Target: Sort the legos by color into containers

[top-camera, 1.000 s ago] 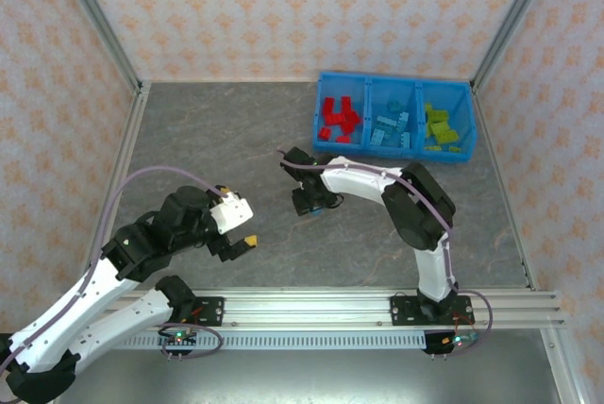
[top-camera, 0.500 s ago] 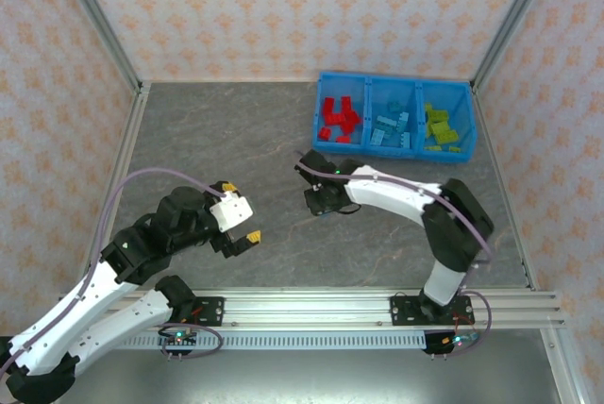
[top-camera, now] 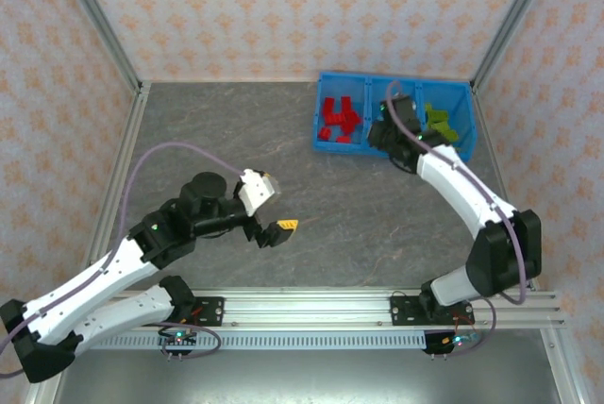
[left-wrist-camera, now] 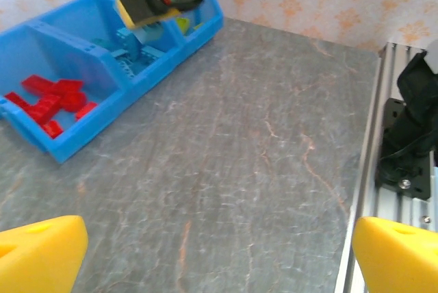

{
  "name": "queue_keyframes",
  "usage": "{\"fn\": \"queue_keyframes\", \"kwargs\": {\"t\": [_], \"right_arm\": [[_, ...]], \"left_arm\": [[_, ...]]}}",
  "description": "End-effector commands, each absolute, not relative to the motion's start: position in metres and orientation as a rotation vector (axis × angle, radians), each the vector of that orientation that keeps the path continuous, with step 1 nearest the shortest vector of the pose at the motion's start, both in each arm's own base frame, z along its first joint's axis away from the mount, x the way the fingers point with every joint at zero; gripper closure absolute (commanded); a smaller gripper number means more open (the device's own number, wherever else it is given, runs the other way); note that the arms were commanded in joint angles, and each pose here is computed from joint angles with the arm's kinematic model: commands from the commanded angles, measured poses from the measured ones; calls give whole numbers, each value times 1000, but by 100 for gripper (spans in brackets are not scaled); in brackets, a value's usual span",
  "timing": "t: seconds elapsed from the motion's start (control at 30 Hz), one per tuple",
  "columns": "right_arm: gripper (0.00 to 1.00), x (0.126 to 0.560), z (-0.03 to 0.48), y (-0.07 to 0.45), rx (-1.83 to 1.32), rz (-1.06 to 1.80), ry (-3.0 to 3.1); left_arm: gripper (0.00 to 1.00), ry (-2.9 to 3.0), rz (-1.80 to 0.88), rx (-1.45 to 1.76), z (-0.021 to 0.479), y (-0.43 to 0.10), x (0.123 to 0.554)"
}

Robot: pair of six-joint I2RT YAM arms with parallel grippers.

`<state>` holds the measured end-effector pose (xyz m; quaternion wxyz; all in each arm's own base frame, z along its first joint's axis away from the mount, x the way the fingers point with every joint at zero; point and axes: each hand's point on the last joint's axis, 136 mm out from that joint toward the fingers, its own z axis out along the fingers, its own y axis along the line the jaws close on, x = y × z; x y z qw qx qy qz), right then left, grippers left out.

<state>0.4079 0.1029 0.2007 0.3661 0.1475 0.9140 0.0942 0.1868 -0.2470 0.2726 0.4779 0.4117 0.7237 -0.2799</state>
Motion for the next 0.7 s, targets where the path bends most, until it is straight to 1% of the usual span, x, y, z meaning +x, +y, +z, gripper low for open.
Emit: {"fn": "queue_keyframes", "kwargs": {"t": [0.0, 0.1, 0.17, 0.2, 0.27, 0.37, 0.43, 0.5, 0.6, 0.67], "right_arm": [[86, 455, 207, 70, 482, 220, 2305], [85, 499, 189, 58, 567, 291, 2340], [79, 525, 182, 58, 590, 323, 2365], [74, 538, 174, 58, 601, 322, 2395], [57, 556, 172, 57, 613, 315, 2418], [45, 565, 184, 66, 579, 361, 2441], [39, 557, 196, 69, 555, 390, 2440], [37, 540, 206, 71, 534, 403, 2431], [33, 499, 217, 68, 501, 379, 2390], [32, 463, 222, 60, 475, 317, 2341]], "left_arm": [[0, 1726, -716, 912, 307, -256, 195], [0, 1814, -697, 854, 300, -253, 201], [0, 1877, -660, 813, 292, -246, 204], [0, 1909, -628, 784, 288, -240, 207], [0, 1965, -572, 723, 280, -230, 213], [0, 2029, -490, 633, 271, -217, 223], [0, 2049, -422, 570, 267, -208, 231], [0, 2053, -330, 525, 261, -197, 240], [0, 2043, -161, 401, 255, -170, 260], [0, 2042, -57, 292, 248, -143, 276]]}}
